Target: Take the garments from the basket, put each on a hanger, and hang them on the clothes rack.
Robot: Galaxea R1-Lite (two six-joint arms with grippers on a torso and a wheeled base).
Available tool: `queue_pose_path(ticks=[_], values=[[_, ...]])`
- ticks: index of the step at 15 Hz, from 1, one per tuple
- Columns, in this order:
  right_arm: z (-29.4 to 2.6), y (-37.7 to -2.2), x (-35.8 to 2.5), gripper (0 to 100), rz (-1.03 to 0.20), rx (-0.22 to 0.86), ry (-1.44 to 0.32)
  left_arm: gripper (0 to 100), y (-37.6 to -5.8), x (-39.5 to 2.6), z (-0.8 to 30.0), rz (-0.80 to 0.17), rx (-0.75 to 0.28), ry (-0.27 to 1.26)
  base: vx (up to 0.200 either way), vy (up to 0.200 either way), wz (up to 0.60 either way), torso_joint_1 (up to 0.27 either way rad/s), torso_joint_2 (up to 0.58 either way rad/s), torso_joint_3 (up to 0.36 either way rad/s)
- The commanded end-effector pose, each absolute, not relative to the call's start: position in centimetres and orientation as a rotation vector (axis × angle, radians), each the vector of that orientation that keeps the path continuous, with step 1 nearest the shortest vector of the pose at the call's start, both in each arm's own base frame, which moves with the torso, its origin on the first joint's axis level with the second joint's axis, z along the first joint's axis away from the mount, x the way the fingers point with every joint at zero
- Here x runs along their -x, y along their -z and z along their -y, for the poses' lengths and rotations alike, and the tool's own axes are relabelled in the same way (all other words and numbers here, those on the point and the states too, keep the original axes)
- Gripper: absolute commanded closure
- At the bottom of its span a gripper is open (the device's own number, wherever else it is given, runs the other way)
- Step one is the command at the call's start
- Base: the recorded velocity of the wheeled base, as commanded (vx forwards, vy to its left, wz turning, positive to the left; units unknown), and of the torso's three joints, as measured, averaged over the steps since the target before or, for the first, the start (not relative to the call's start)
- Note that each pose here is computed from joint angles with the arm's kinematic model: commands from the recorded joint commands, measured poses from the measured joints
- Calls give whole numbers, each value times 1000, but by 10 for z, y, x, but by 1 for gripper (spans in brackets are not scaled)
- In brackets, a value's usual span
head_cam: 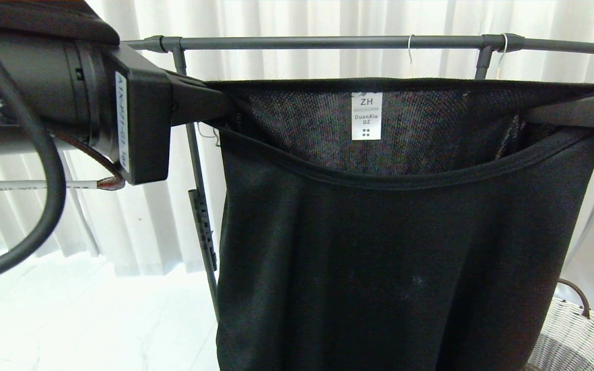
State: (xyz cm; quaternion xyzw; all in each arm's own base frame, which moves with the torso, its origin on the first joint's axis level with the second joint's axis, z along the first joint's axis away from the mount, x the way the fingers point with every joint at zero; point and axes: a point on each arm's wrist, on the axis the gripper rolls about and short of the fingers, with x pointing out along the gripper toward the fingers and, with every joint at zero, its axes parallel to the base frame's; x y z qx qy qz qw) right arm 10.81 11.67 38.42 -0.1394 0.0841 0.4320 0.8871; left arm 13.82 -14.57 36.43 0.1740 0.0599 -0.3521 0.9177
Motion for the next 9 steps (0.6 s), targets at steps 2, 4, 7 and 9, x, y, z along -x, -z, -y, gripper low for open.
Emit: queue_pose_path(ticks=[2, 4, 7, 9], values=[[-117, -383, -109, 100, -178, 292, -900, 100, -364, -139, 146, -124, -358, 723, 0, 0, 0, 0, 0, 0], [-117, -383, -109, 100, -180, 292, -897, 100, -364, -139, 147, -125, -361, 724, 0, 0, 0, 0, 0, 0], [-117, -383, -108, 0, -180, 292, -902, 100, -364, -139, 146, -126, -361, 721, 0, 0, 0, 0, 0, 0], [-115, -384, -106, 0, -175, 288, -904, 100, -363, -141, 145, -131, -363, 701, 0, 0, 0, 0, 0, 0]])
